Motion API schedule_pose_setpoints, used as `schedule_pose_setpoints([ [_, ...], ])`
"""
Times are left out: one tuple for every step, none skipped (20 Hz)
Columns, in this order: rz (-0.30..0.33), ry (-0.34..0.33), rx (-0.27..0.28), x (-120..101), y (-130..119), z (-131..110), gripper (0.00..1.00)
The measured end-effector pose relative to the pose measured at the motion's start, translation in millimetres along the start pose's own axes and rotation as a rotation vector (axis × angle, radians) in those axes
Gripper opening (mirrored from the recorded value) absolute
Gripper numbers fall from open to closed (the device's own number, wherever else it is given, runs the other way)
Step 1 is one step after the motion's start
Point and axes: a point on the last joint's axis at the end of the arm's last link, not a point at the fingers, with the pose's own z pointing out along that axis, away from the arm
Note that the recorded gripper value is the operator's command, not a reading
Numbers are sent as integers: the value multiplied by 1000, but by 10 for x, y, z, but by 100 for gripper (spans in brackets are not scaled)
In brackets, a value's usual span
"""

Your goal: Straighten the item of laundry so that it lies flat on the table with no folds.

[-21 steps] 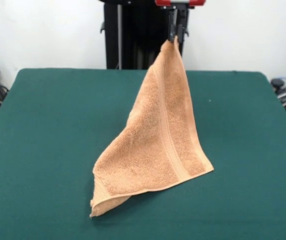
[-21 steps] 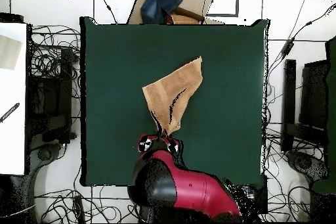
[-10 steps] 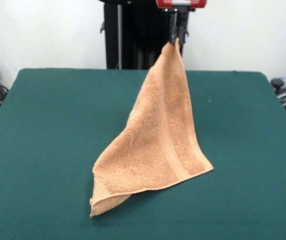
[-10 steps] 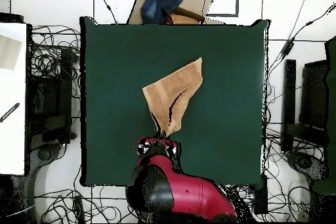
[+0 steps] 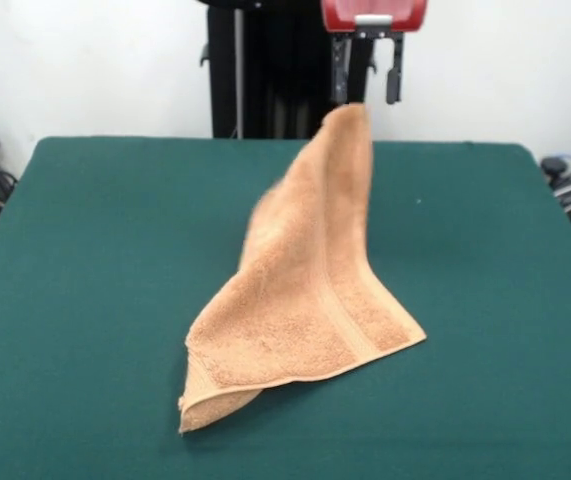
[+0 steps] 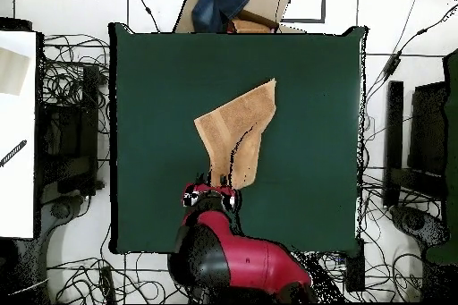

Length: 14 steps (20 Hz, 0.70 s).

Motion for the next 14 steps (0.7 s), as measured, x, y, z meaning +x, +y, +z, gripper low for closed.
schedule_pose_setpoints([
  [-6,-6,-1,7,0,4,100],
  [-11,-7,-3,13,0,5,100],
  [-15,-9,-4,19,0,6,100],
  [-20,-10,-5,25,1,7,100],
  [-24,-12,-6,31,1,8,100],
  [-26,-12,-6,34,-1,7,100],
  [-27,-12,-6,36,-11,7,100],
  [-26,-12,-6,35,-14,7,100],
  [-25,-12,-5,33,-20,7,100],
  [-24,-12,-4,32,-27,7,100],
  [-22,-13,-4,30,-35,7,100],
  [-22,-13,-3,28,-39,8,100],
  [-19,-13,-2,26,-51,8,100],
  [-18,-13,-2,22,-59,8,100],
])
